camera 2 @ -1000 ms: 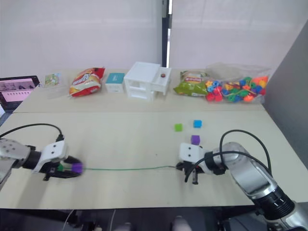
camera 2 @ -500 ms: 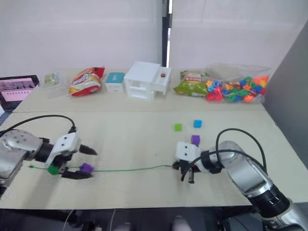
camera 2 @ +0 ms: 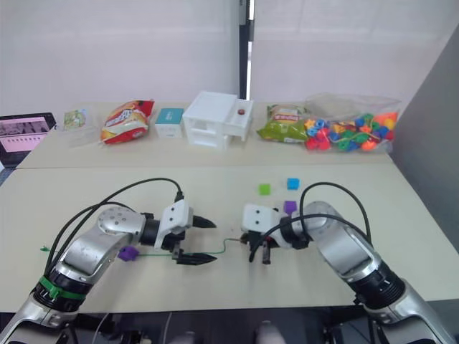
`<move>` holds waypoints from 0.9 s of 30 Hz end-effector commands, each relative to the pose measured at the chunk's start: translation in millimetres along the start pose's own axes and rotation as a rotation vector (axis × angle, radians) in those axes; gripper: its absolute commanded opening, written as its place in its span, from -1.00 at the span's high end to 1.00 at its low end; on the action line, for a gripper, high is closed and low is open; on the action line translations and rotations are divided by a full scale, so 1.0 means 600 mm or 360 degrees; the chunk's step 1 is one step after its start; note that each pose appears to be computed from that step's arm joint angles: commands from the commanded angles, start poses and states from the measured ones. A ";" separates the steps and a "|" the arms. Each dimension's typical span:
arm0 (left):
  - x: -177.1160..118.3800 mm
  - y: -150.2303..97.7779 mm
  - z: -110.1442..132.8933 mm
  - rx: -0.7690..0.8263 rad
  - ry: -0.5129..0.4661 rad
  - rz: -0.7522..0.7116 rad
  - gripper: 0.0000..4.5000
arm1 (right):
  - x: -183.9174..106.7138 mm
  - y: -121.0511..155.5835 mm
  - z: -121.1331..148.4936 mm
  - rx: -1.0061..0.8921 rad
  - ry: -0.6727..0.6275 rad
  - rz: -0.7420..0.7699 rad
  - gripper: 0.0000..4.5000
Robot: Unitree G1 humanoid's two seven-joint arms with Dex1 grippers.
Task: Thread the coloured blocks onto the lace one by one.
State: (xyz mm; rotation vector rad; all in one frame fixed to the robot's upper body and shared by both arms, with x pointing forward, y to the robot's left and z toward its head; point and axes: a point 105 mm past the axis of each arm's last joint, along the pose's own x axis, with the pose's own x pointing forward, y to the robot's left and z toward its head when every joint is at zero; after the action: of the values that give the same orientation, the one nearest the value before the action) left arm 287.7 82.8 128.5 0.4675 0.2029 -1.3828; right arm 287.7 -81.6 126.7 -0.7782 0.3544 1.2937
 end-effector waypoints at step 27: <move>0.056 -0.002 0.014 0.0042 -0.0068 -0.0045 0.98 | -0.002 0.009 0.022 -0.0046 -0.0032 0.0028 1.00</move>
State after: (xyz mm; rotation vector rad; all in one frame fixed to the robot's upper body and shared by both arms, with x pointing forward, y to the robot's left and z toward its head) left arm 291.9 52.2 116.3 0.4455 0.1911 -1.4163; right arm 283.0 -78.8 123.8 -0.7735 0.3800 1.3071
